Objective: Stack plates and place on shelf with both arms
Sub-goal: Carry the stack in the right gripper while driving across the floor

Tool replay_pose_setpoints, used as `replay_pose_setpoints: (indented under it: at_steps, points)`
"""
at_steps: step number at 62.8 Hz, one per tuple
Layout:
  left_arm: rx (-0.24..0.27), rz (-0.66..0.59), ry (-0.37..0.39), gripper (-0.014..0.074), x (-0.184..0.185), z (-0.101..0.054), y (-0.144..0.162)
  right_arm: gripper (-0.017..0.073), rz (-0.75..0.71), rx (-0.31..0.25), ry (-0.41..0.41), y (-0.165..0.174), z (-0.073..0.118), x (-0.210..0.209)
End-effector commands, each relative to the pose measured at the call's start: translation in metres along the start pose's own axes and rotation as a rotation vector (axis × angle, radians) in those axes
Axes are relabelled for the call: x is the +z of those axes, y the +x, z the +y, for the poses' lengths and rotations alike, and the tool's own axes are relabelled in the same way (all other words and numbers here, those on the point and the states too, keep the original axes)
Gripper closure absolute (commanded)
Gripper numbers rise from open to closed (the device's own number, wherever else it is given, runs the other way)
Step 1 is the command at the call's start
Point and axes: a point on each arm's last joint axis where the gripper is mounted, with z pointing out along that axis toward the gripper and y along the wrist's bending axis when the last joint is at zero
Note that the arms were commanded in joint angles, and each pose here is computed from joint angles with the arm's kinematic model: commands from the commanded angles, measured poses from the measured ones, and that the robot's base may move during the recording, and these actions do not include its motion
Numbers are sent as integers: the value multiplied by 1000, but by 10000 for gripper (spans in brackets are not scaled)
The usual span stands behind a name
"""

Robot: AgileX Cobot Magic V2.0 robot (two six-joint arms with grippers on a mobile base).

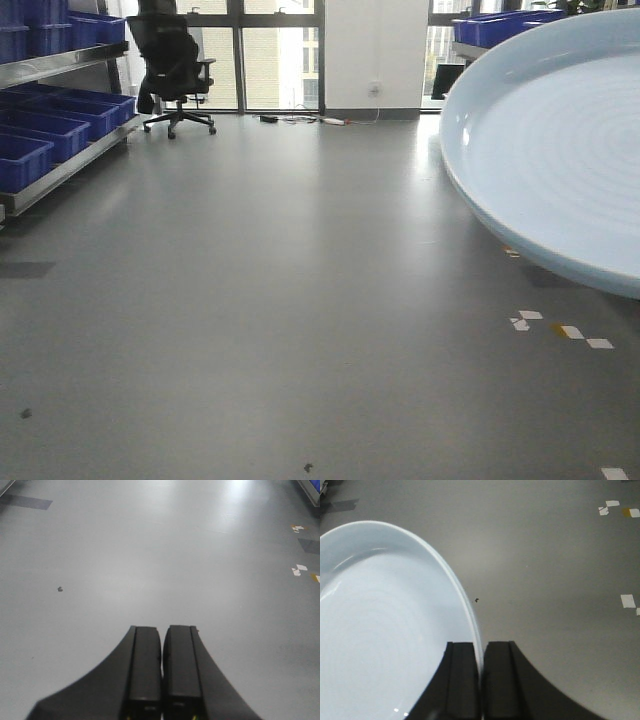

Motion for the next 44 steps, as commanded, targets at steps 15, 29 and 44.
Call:
replay_pose_setpoints:
  at_steps: [15,29,44]
  points:
    - [-4,-101,24,502,-4,-3,-15,511,-122,5,-13,-17,3,-6]
    - [-4,-101,24,502,-4,-3,-15,511,-122,5,-13,-17,3,-6]
    - [-4,-101,24,503,-4,-3,-15,511,-122,5,-13,-17,3,-6]
